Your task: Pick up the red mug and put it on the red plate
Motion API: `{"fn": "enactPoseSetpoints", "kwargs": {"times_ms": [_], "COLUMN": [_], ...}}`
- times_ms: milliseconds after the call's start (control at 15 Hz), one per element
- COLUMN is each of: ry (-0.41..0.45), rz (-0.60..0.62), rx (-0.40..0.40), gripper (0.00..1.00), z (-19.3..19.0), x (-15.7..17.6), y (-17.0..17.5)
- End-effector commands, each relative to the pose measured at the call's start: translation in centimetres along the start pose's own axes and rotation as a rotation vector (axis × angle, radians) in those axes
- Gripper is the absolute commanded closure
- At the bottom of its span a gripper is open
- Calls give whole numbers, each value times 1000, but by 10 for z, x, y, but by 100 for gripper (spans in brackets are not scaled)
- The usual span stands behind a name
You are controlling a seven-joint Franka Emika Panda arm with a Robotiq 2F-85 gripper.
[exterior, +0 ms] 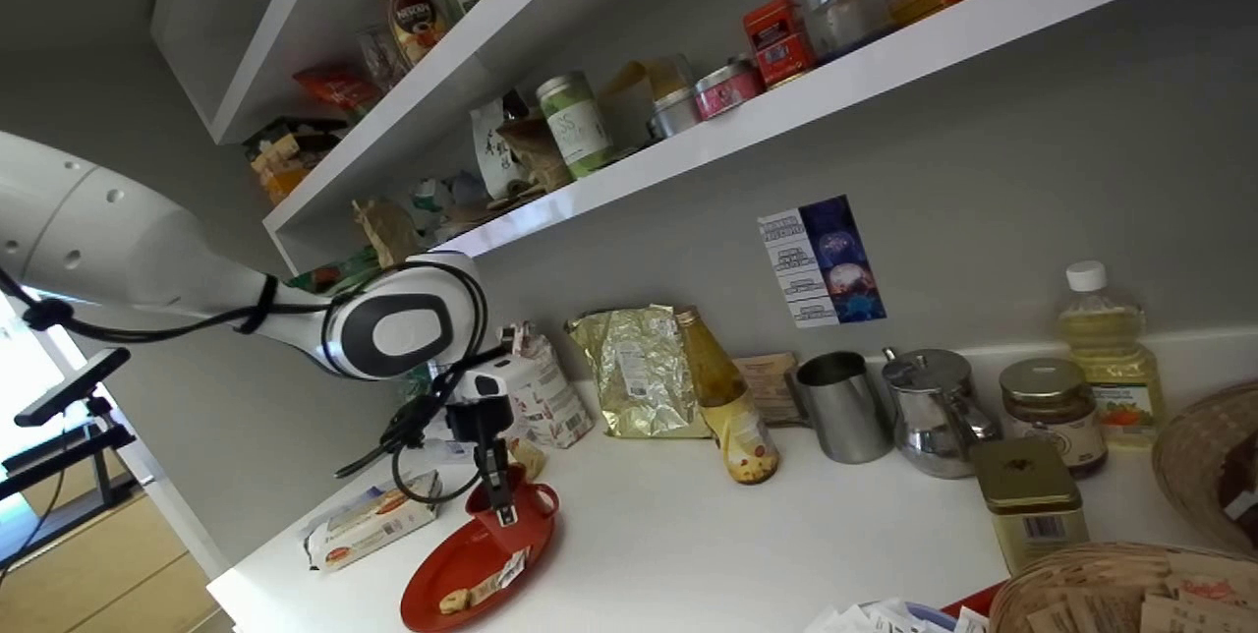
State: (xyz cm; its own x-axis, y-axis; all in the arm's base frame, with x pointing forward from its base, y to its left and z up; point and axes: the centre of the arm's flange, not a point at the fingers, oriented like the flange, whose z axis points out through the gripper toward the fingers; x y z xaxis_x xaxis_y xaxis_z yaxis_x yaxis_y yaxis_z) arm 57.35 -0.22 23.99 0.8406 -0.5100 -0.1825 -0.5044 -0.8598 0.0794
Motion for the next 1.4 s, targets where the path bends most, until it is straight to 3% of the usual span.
{"fn": "enactPoseSetpoints", "kwargs": {"times_ms": [0, 333, 667, 1333], "ry": [42, 89, 106, 20], "rz": [-66, -191, -265, -276], "rx": [-6, -19, -48, -126], "gripper": [98, 98, 98, 98], "z": [-31, -46, -33, 44], "x": [-32, -80, -130, -145], "y": [-36, -111, -179, -216]}}
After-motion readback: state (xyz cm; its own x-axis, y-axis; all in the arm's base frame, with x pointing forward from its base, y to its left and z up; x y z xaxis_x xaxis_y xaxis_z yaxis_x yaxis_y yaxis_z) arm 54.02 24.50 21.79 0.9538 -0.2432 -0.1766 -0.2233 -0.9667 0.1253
